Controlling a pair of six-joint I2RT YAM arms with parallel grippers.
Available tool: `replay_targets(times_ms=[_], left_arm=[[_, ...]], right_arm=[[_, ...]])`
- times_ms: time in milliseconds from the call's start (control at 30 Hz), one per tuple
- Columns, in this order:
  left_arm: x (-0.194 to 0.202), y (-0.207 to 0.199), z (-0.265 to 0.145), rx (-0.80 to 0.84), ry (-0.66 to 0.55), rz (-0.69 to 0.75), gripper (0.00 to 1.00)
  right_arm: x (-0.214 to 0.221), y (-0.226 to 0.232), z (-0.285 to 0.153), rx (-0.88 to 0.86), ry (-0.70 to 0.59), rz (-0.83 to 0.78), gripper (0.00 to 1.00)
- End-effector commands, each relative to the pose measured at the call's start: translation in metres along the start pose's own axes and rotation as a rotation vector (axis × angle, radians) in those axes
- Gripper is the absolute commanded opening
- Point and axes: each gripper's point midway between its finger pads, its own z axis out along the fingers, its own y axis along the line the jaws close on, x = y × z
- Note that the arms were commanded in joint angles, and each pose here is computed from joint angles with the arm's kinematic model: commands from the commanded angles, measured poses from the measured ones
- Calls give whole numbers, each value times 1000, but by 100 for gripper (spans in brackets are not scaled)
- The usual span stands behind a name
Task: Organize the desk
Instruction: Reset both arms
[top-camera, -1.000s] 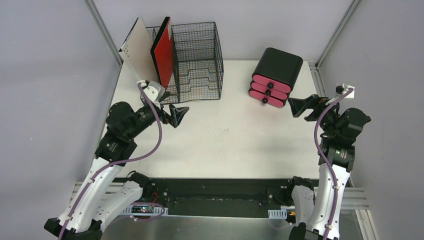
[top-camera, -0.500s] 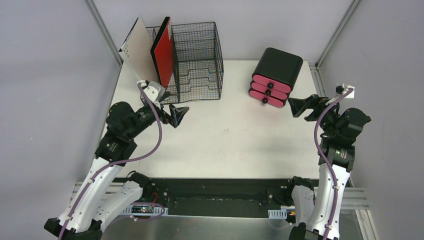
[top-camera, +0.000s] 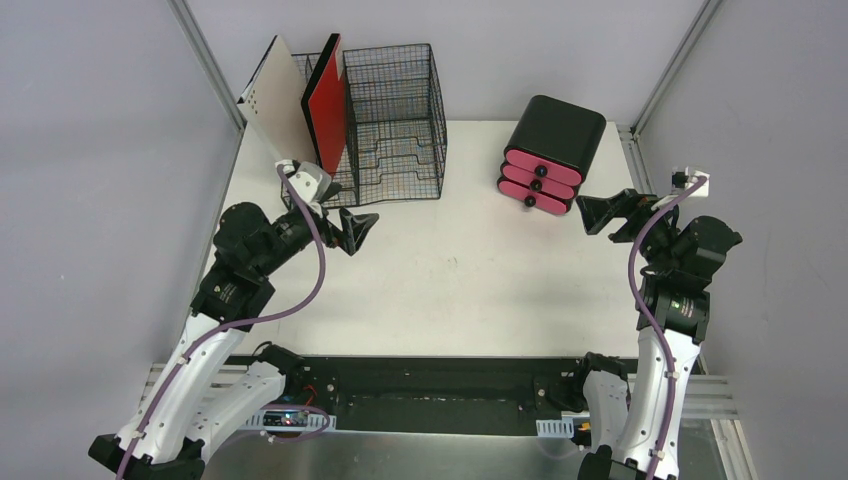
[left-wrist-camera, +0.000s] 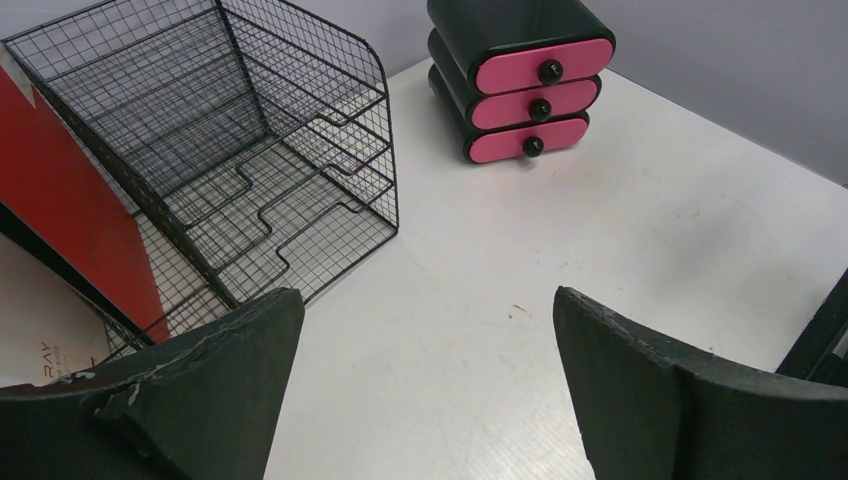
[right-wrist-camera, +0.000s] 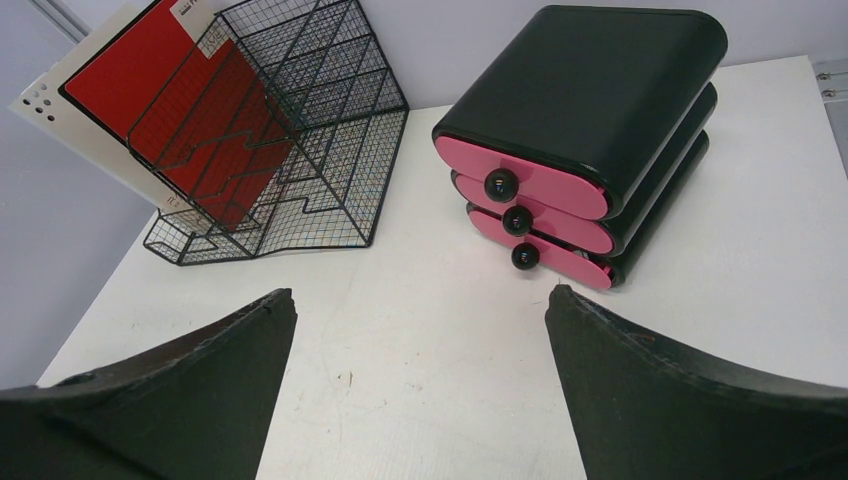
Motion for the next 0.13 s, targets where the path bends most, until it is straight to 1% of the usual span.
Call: replay_targets(times_ms=[0, 100], left_arm=[[-13, 1, 0, 4, -51, 30, 99], [-13, 2, 1, 5, -49, 30, 99]], right_arm=[[-12, -1, 0, 11, -47, -20, 99], [-12, 1, -1, 2, -45, -25, 99]])
